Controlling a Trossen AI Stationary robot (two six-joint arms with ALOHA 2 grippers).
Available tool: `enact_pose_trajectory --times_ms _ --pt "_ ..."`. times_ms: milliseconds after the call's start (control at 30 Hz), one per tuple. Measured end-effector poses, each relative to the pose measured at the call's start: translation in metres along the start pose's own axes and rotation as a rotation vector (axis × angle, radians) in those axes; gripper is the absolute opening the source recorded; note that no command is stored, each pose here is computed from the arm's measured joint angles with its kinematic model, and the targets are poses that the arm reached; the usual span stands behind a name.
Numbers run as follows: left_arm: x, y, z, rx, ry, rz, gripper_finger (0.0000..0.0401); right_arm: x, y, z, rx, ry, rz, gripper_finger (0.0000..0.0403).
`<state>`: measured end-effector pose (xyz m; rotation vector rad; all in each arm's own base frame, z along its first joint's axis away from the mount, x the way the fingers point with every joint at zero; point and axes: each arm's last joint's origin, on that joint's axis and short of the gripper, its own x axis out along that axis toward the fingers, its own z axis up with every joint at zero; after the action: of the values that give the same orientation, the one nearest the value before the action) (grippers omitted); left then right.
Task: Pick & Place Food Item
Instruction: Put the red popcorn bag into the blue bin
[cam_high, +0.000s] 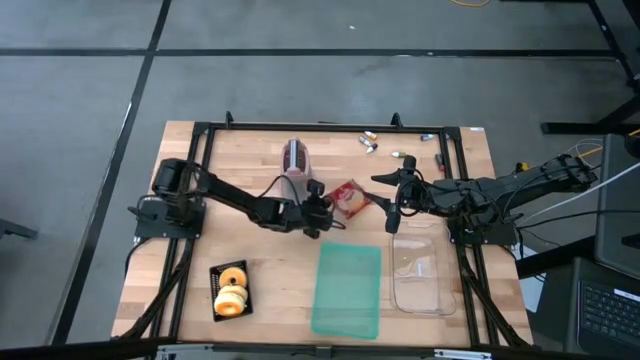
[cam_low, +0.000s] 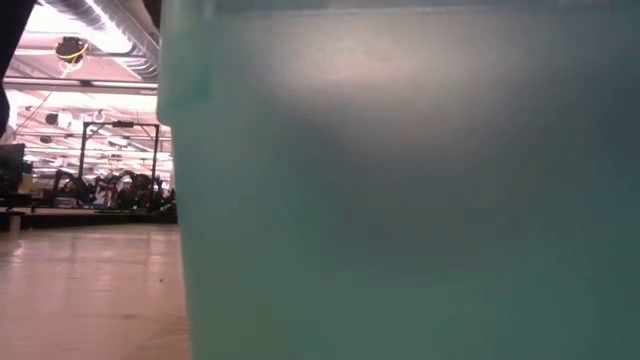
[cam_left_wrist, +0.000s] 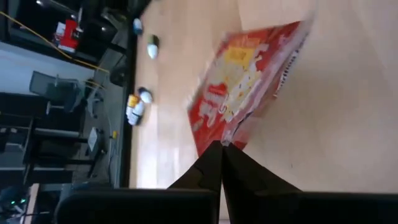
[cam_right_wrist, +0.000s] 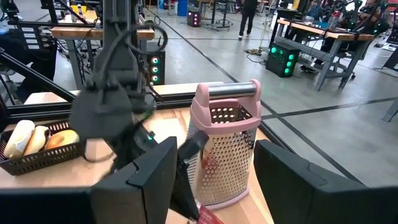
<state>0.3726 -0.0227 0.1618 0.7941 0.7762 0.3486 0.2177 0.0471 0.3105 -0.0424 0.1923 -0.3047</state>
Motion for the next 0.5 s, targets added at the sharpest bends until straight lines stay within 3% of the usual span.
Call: enact_pose_trajectory --times_ms 333,500 --pt "-0.037 0.039 0.023 -0.102 -0.103 0.100 0.0001 0.000 0.000 0.000 0.001 -0.002 0.000 0.0212" --pt "-0.046 0.052 0.039 -0.080 -0.148 0.128 0.0001 0.000 0.000 0.001 0.004 -0.006 0.000 0.0212"
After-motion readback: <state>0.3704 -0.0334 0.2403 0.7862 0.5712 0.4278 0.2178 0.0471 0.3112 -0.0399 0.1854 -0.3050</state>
